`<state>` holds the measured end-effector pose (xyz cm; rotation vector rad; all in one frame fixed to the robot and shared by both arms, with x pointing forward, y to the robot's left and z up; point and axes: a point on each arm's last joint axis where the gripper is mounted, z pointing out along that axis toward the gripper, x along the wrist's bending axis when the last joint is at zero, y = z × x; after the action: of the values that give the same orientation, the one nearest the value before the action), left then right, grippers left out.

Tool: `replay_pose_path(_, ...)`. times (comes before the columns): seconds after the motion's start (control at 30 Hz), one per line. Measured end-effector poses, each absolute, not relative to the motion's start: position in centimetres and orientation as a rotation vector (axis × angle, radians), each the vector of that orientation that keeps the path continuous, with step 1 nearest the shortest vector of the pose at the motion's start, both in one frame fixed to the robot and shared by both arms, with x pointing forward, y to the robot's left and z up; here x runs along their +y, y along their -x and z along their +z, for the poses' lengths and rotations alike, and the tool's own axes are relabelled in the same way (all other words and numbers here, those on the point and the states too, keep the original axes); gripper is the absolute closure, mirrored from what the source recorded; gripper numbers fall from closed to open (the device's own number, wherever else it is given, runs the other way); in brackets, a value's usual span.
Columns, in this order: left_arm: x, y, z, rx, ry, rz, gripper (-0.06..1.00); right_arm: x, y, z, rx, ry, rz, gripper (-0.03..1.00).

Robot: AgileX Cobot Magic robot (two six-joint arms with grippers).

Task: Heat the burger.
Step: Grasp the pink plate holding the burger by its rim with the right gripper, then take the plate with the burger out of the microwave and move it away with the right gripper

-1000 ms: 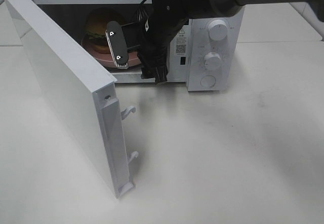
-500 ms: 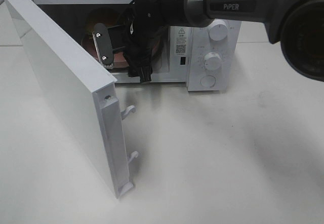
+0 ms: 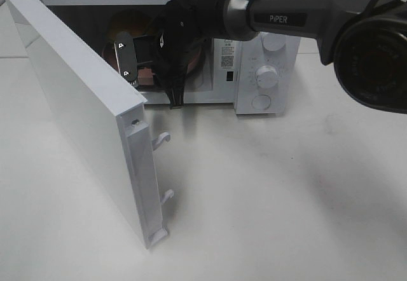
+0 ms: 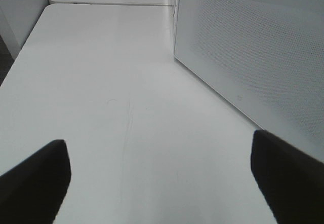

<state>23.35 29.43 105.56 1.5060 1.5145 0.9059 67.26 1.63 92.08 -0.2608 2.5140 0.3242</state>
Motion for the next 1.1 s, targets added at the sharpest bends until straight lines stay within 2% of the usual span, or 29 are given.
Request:
replay_pose_path(0.07, 29.4, -23.3, 105.6, 1.514, -1.506, 0.906, 0.06, 1.6, -67.2, 92.0, 2.526, 0.248, 0.322, 0.83)
replay_pose_path(0.2, 29.4, -23.3, 105.6, 1.514, -1.506, 0.906, 0.06, 1.5, -67.1, 91.9, 2.551, 0.242, 0.31, 0.9)
replay_pose_path(0.63, 29.4, -23.3, 105.6, 1.514, -1.506, 0.906, 0.06, 1.1, -66.6, 92.5, 2.604, 0.211, 0.302, 0.91)
replay_pose_path(1.1, 29.4, -23.3, 105.6, 1.514, -1.506, 0.906, 0.06, 0.1, -64.2, 93.2, 2.58, 0.564, 0.32, 0.91)
